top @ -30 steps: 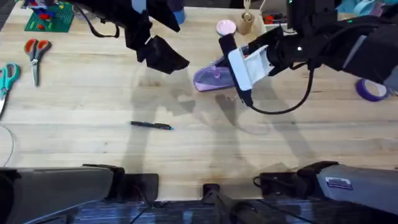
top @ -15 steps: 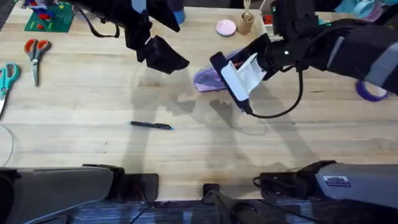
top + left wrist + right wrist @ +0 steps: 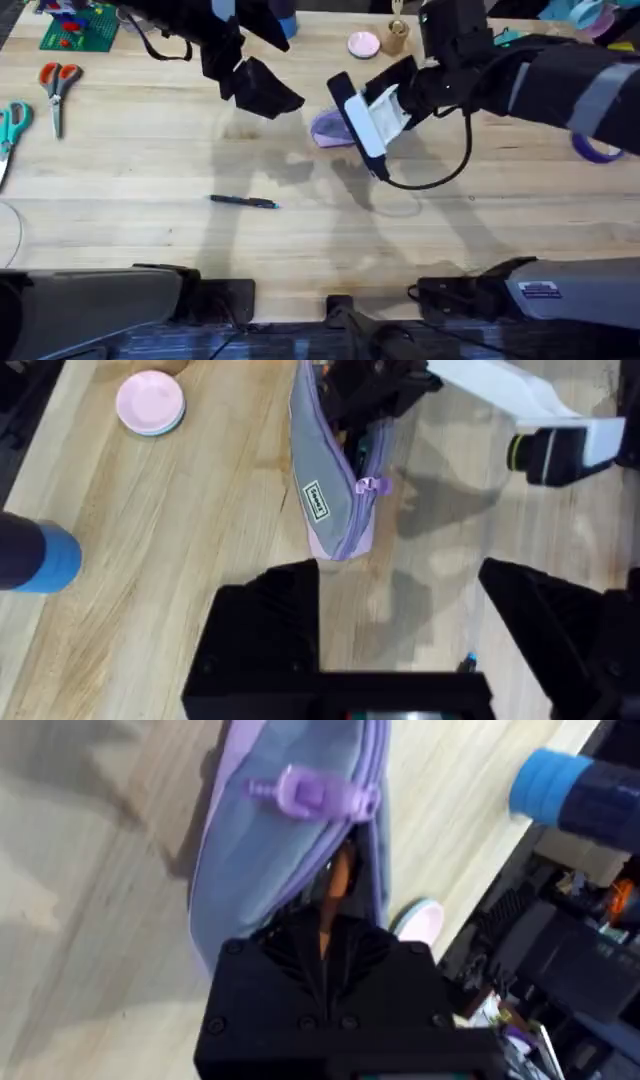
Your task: Unzip the bag, pick up the pens from the table one at a time and place them inside, then zip the bag closed.
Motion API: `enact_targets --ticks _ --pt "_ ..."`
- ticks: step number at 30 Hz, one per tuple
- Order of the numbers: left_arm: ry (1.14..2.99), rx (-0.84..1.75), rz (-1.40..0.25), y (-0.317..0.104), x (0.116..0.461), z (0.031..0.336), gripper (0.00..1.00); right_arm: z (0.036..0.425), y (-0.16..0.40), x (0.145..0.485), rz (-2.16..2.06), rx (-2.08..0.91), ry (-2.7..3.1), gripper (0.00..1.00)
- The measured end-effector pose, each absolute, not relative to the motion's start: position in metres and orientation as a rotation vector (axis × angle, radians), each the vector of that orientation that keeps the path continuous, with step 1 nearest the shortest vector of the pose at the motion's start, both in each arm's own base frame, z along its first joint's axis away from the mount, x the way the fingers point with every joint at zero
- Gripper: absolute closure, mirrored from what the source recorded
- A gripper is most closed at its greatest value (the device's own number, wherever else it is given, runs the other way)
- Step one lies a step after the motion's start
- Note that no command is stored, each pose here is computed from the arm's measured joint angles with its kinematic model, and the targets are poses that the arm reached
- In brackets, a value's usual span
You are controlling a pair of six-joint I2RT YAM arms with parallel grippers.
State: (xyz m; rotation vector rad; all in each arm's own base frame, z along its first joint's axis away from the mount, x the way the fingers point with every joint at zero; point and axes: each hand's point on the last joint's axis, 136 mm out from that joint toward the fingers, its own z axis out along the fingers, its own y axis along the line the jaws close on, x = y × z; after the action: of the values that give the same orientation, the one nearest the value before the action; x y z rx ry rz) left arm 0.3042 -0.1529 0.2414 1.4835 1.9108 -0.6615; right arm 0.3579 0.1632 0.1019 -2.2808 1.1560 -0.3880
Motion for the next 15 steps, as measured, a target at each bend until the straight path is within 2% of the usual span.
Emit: enact_targets --ticks 10,15 --pt "1.911 1.483 -0.662 -0.1529 0.3042 0.2414 0.008 0.0984 0.1746 0.3522 -0.324 -2.256 1.186 0.97" --pt "1.911 1.483 -0.662 -0.1529 0.3042 0.2414 0.007 0.0987 0.1763 0.3514 -0.31 -2.247 1.191 0.826"
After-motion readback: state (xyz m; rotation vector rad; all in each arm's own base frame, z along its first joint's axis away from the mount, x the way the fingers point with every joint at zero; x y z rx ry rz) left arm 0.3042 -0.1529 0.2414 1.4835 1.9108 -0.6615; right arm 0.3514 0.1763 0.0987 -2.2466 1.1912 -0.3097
